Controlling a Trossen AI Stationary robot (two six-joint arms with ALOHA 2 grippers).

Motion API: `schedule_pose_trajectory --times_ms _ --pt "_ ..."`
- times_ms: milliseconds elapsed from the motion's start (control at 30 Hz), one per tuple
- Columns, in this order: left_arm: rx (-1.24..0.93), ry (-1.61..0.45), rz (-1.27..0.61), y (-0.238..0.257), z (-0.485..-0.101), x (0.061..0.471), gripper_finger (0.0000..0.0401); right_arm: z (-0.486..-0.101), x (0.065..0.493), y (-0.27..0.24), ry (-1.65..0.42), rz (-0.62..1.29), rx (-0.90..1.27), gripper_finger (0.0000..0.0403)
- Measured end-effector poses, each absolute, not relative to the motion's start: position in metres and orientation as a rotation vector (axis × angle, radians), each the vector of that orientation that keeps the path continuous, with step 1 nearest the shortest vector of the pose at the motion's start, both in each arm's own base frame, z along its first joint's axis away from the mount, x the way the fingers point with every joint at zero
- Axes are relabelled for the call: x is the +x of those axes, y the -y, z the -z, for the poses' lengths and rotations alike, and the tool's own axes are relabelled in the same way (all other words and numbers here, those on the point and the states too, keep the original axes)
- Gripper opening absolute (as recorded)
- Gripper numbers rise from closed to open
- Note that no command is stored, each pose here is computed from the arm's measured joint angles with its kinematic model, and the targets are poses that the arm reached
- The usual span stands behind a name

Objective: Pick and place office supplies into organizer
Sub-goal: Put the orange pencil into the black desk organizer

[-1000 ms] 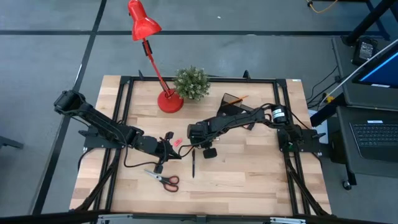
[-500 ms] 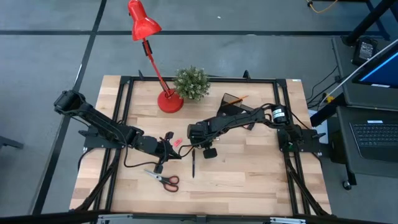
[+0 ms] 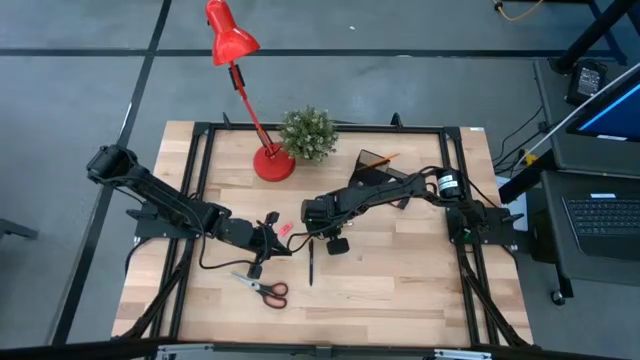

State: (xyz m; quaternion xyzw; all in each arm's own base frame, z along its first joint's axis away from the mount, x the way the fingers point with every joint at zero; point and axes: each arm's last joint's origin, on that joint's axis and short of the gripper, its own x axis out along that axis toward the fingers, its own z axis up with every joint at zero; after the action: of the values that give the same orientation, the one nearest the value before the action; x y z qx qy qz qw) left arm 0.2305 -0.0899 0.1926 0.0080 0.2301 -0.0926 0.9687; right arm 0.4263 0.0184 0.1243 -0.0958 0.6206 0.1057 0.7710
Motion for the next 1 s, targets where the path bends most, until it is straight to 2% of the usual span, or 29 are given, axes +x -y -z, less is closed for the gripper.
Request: schedule_pose_trajectory --times_ms 467,1000 --pt "0.016 -0.466 0.187 0.090 -0.193 0.230 0.0003 -0.126 0.426 -0.018 -1.344 -0.225 -0.202 0.0021" --pt "0.022 -0.482 0.186 0.090 -0.191 0.230 0.0003 -0.145 0.431 -0.020 -1.409 -0.214 -0.179 0.0020"
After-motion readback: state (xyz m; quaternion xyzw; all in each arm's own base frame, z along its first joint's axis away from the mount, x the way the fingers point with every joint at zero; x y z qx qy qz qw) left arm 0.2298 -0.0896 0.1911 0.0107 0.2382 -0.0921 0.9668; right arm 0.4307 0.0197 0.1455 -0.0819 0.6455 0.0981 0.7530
